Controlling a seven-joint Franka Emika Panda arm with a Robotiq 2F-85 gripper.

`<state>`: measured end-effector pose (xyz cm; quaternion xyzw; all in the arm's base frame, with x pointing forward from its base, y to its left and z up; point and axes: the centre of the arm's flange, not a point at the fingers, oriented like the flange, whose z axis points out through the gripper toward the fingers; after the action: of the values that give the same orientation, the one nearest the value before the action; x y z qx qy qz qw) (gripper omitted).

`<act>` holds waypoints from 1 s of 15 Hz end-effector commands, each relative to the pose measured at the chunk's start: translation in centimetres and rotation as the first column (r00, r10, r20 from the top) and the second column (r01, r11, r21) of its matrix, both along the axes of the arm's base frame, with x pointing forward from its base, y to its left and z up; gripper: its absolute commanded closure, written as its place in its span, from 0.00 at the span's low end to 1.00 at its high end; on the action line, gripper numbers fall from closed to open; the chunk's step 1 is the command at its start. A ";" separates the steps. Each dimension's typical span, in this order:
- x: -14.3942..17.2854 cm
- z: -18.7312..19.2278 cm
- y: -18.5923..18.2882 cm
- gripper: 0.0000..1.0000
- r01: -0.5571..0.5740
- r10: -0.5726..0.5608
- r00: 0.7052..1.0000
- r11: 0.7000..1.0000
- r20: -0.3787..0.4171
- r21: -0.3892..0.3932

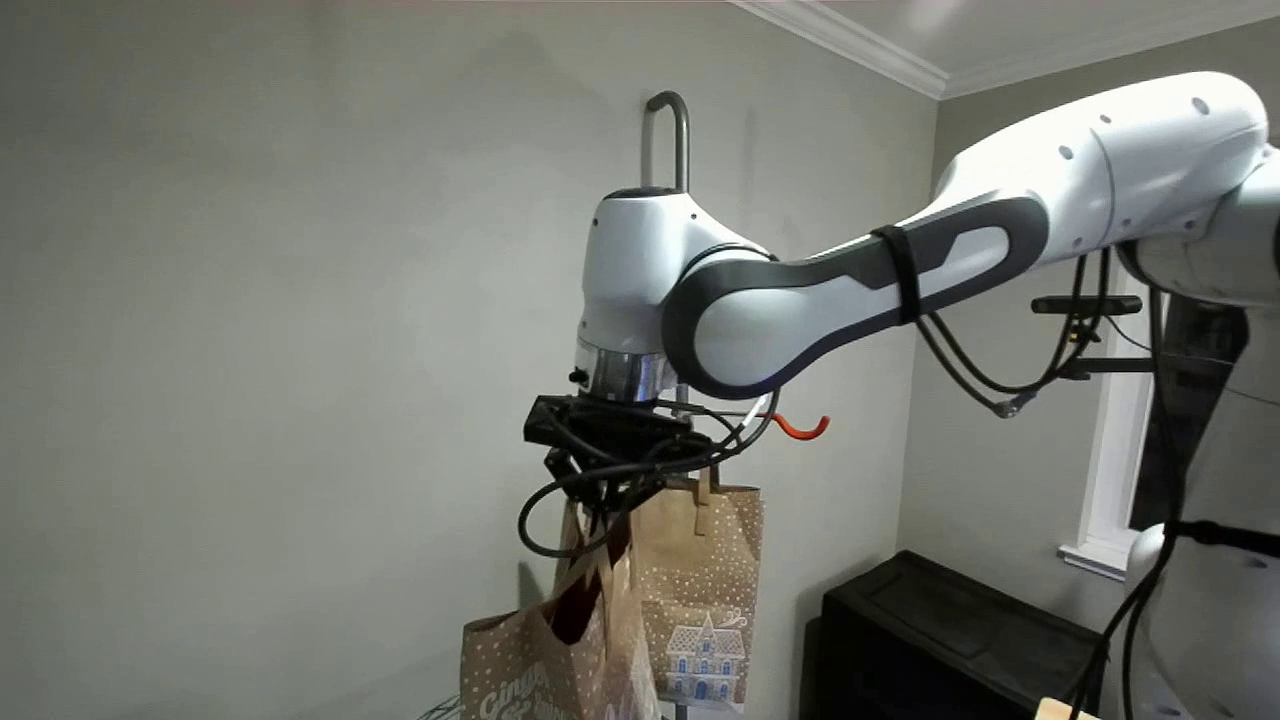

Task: Remove the paper bags from the stand and put them on the topmost shelf of the rack.

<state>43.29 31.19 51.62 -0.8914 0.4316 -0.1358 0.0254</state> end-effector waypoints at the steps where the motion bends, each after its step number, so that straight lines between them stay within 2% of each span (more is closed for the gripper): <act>1: 4.8 -0.4 0.8 0.97 -0.192 0.193 0.981 0.980 0.000 -0.047; 5: 7.2 -0.9 0.7 0.98 -0.379 0.379 0.925 0.921 -0.014 -0.092; 8: 8.0 -0.8 1.2 0.98 -0.509 0.510 0.860 0.855 -0.012 -0.104; 12: 8.0 -0.4 3.1 0.98 -0.666 0.671 0.741 0.738 0.013 -0.107; 15: 8.1 -0.5 5.1 0.98 -0.769 0.776 0.630 0.630 0.036 -0.106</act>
<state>50.80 35.04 50.96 -0.9832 0.0700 -0.1649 0.0355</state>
